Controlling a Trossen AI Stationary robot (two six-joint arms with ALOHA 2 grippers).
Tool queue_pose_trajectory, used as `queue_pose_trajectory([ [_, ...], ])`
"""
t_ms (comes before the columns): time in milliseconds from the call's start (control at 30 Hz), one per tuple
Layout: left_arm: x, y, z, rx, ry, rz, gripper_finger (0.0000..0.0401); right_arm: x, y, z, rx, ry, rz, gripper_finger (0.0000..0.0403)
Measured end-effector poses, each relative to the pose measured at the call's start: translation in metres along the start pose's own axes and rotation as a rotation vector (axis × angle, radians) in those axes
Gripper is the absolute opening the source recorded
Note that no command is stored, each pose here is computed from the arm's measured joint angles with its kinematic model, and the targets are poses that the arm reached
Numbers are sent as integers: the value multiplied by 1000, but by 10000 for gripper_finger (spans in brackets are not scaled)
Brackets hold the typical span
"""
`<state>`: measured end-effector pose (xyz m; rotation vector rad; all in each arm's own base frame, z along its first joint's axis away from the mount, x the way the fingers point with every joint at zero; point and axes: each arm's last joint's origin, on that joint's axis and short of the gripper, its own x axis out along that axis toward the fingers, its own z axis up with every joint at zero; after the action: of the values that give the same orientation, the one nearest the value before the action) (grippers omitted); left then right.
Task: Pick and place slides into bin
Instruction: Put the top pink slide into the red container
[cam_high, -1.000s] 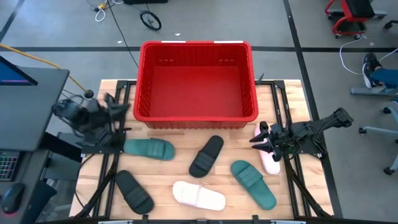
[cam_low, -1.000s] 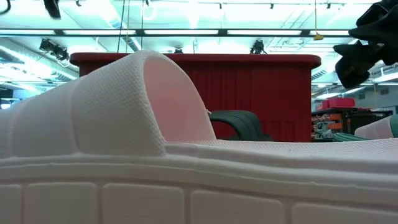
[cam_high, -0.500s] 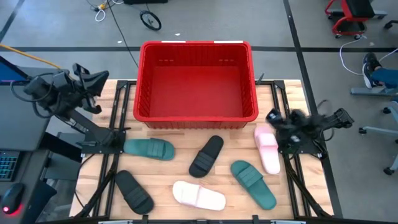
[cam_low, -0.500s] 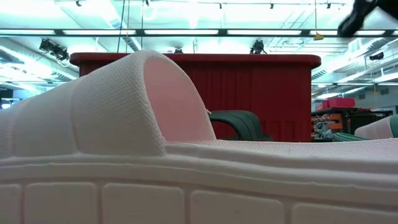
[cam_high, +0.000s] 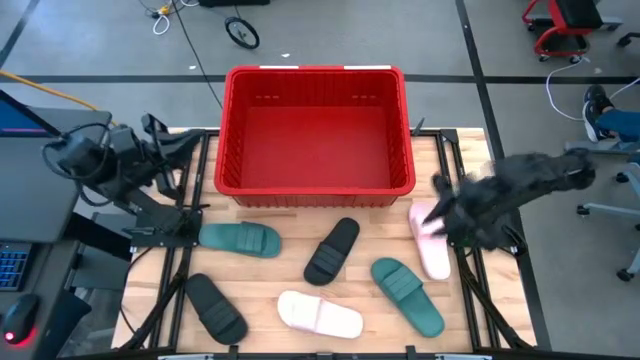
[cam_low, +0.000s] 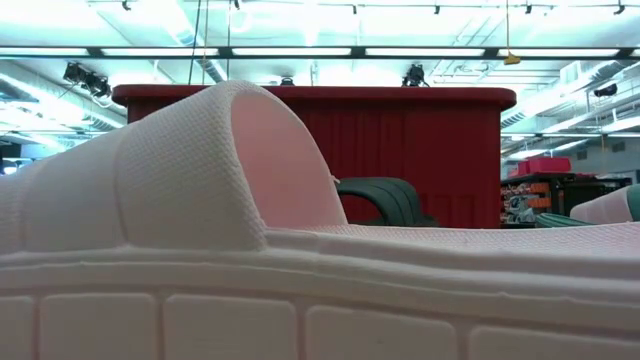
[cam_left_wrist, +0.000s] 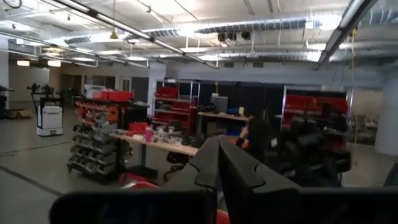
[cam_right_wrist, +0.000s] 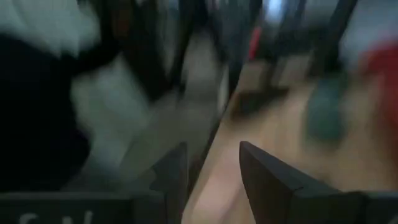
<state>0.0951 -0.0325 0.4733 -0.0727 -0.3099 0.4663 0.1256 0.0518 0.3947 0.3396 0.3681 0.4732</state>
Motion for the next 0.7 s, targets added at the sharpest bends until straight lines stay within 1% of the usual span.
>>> queue_pose_trajectory([
  [67, 3, -6, -3, 10, 11, -3, 24, 29, 3, 0, 138, 229, 49, 149],
  [133, 5, -10, -6, 29, 18, -6, 26, 60, 6, -5, 266, 398, 66, 149],
  [200, 6, -12, -8, 69, 23, -7, 27, 89, 11, -14, 419, 494, 38, 149],
  [267, 7, -14, -8, 77, 25, -9, 26, 115, 15, -26, 547, 587, 5, 149],
  [300, 7, -15, -9, 69, 27, -10, 24, 126, 15, -32, 560, 627, -10, 149],
  [367, 7, -15, -9, 23, 28, -10, 21, 146, 13, -45, 532, 704, -16, 149],
  [467, 7, -15, -12, -6, 46, -14, 17, 168, 6, -60, 482, 804, 23, 149],
  [500, 7, -15, -13, 0, 54, -16, 16, 173, 5, -63, 489, 823, 11, 149],
  [567, 7, -16, -15, 19, 66, -19, 16, 181, 4, -72, 551, 864, -38, 149],
  [700, 6, -16, -18, 51, 86, -24, 22, 192, 8, -87, 622, 924, -114, 149],
])
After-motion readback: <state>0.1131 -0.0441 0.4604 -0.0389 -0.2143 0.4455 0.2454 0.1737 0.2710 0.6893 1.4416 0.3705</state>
